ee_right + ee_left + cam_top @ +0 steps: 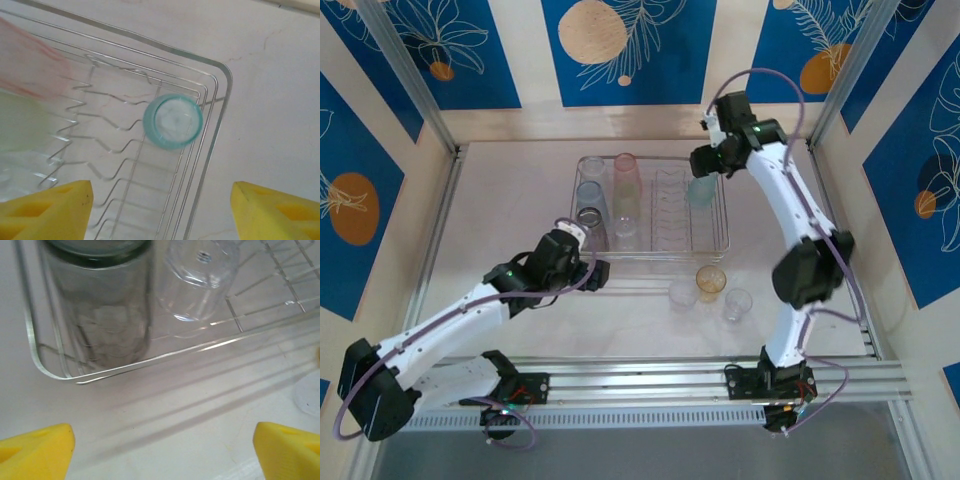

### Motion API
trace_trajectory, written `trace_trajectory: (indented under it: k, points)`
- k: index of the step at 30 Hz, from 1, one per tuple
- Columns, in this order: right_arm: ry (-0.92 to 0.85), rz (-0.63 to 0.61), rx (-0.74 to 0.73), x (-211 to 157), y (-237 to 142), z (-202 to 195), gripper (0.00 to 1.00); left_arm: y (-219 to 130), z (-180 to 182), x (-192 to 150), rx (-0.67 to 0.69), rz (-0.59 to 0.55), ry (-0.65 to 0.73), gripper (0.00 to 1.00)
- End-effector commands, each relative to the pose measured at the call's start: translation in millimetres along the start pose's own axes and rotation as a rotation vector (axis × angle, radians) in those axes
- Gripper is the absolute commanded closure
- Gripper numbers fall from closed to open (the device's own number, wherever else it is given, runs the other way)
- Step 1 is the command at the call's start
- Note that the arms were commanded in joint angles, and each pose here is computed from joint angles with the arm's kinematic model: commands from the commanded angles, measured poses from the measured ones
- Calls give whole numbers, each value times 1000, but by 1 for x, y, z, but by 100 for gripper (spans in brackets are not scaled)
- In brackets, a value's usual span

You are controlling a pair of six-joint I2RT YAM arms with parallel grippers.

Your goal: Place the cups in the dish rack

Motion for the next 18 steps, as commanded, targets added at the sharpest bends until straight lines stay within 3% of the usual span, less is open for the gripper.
trace_trajectory:
  k: [1,9,18]
  points:
    - [100,-32,68,-25,-19,15,29,2,-38,7,-118,14,4,11]
    - [207,-34,142,-87,-52,27,32,26,-93,-7,-215,90,61,16]
    - [328,-68,198,-125,-66,29,37,52,-150,-24,-273,212,87,19]
Point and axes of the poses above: each hand's point on the last joint's axis, 136 mm out from that joint toward the fingers, its own y axis out along the fingers, its own z axis along the line the jaws close on, x = y × z, the point moved 1 cm from there along -y, back along the fingers, and after that the axes turned 6 degrees about -y, right-handed, at the moved point
